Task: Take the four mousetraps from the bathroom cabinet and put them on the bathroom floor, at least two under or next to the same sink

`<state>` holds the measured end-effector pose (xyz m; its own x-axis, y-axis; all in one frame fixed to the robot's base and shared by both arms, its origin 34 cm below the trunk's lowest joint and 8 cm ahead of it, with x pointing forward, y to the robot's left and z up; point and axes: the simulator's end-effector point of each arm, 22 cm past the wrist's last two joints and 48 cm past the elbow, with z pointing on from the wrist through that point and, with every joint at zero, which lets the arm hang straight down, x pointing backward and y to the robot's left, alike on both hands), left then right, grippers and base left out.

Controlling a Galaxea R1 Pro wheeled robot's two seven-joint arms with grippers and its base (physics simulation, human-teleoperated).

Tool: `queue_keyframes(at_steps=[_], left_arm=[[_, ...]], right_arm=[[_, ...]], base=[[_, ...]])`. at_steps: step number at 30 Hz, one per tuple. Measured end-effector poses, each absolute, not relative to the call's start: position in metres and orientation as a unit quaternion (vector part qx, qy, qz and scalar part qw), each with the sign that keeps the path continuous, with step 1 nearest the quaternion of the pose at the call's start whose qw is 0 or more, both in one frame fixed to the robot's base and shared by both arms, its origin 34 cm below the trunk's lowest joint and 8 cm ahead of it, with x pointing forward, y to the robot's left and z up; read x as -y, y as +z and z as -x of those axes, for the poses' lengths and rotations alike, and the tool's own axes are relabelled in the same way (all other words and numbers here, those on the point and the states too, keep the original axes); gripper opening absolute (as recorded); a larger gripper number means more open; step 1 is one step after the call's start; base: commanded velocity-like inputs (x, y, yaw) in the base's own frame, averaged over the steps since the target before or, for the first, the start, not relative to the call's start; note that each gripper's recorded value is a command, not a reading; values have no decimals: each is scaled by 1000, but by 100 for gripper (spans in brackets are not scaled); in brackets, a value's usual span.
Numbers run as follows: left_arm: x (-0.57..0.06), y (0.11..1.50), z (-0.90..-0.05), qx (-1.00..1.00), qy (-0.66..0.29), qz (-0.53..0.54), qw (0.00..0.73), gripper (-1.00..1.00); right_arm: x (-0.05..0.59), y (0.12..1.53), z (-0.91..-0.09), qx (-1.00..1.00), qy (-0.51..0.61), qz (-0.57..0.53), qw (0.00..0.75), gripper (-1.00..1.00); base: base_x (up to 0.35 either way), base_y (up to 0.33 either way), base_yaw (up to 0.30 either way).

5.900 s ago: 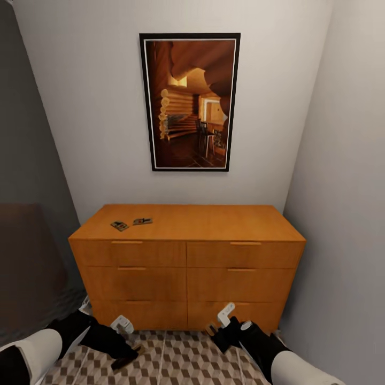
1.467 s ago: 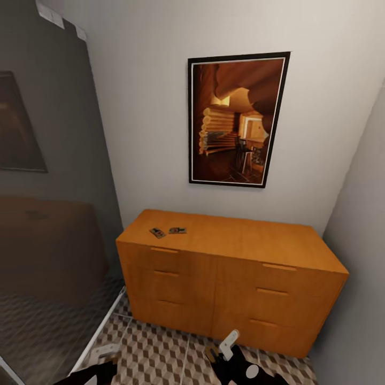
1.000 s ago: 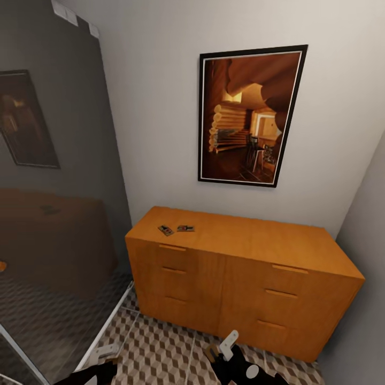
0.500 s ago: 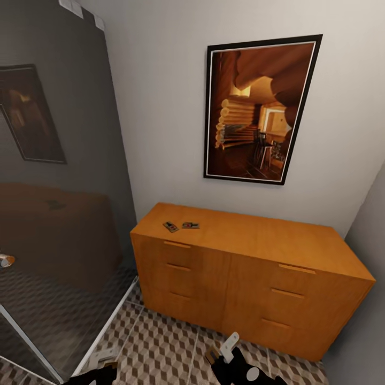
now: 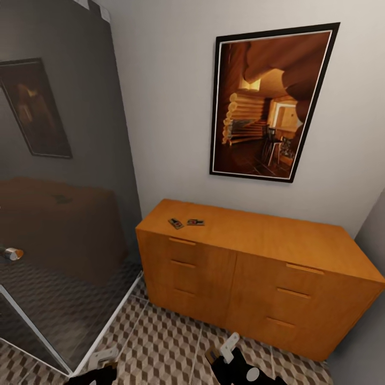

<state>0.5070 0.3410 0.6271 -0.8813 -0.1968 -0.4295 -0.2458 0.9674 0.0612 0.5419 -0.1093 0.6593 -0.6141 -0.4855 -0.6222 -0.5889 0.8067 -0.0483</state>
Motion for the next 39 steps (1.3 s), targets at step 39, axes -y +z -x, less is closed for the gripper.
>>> queue_keyframes(at_steps=[39], left_arm=[[-341, 619, -500, -971, 59, 114, 204, -100]], right_arm=[[110, 649, -533, -898, 84, 302, 309, -100]], base=[[0, 0, 218]])
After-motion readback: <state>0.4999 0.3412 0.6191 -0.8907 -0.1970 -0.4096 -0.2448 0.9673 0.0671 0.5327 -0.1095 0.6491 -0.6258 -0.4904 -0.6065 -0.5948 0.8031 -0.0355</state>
